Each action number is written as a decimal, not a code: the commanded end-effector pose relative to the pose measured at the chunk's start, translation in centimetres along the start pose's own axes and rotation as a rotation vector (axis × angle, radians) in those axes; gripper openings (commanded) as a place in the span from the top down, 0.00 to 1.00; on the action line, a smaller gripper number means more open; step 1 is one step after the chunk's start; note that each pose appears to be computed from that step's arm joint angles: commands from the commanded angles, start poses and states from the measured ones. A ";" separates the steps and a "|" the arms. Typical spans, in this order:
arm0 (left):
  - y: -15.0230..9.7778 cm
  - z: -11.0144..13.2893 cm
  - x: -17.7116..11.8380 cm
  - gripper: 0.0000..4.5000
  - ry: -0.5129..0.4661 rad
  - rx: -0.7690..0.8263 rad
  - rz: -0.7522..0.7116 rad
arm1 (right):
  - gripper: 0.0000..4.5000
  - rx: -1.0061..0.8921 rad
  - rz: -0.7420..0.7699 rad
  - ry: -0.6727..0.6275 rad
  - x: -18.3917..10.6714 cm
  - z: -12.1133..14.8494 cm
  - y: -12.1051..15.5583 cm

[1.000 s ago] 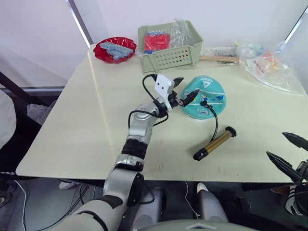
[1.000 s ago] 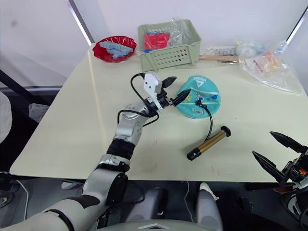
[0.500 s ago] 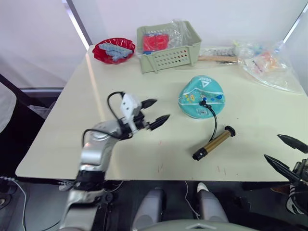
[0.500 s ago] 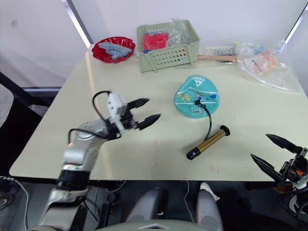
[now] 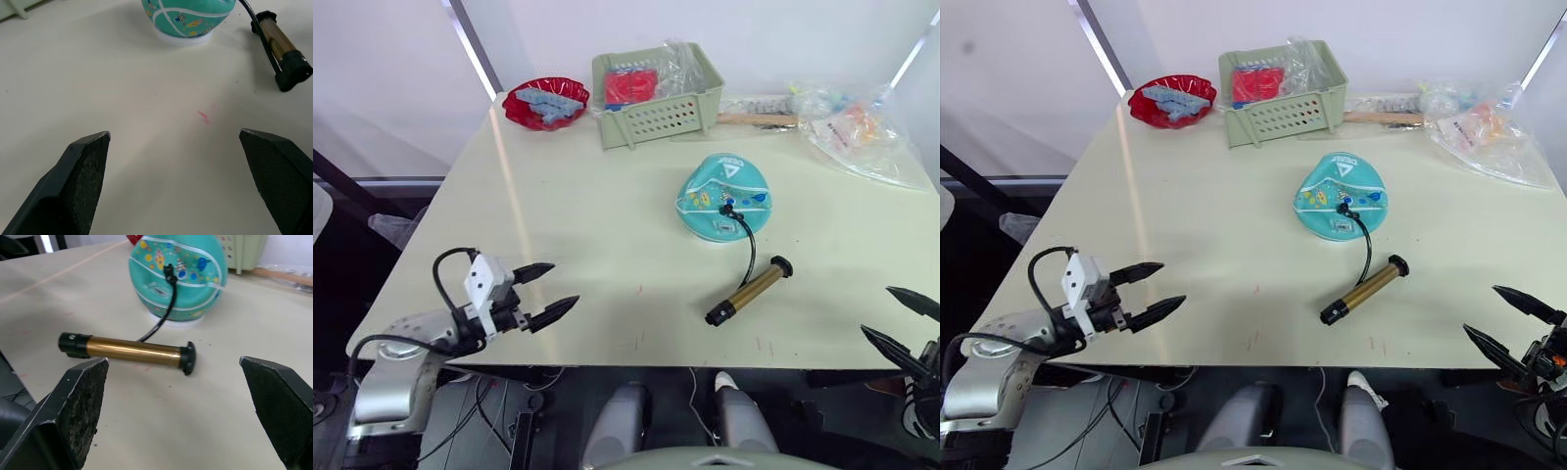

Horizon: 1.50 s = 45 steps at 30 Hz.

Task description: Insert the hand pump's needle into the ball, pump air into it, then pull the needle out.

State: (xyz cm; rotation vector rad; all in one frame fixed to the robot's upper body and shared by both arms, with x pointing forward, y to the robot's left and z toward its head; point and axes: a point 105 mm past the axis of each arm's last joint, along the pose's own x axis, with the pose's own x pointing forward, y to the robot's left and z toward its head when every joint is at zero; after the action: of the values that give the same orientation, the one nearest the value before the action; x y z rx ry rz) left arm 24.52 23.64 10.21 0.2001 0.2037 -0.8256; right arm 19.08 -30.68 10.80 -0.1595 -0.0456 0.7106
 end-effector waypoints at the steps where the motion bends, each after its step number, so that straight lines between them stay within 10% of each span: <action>1: 0.1 0.2 -1.5 0.01 -0.004 0.036 0.014 | 0.00 -0.048 -0.029 -0.006 -0.7 0.9 -1.2; 22: -4.3 4.3 4.3 0.01 0.081 0.149 -0.234 | 0.00 0.021 0.110 0.006 -0.8 0.9 1.4; 45: -14.1 9.6 21.1 0.01 0.157 0.243 -0.556 | 0.00 -0.038 0.205 -0.046 1.3 3.0 2.5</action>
State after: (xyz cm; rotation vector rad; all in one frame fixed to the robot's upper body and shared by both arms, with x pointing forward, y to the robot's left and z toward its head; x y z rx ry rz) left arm 28.35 -3.05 12.59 0.4228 0.3059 -1.4319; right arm 18.36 -27.27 12.75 -0.1502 -0.0807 0.9217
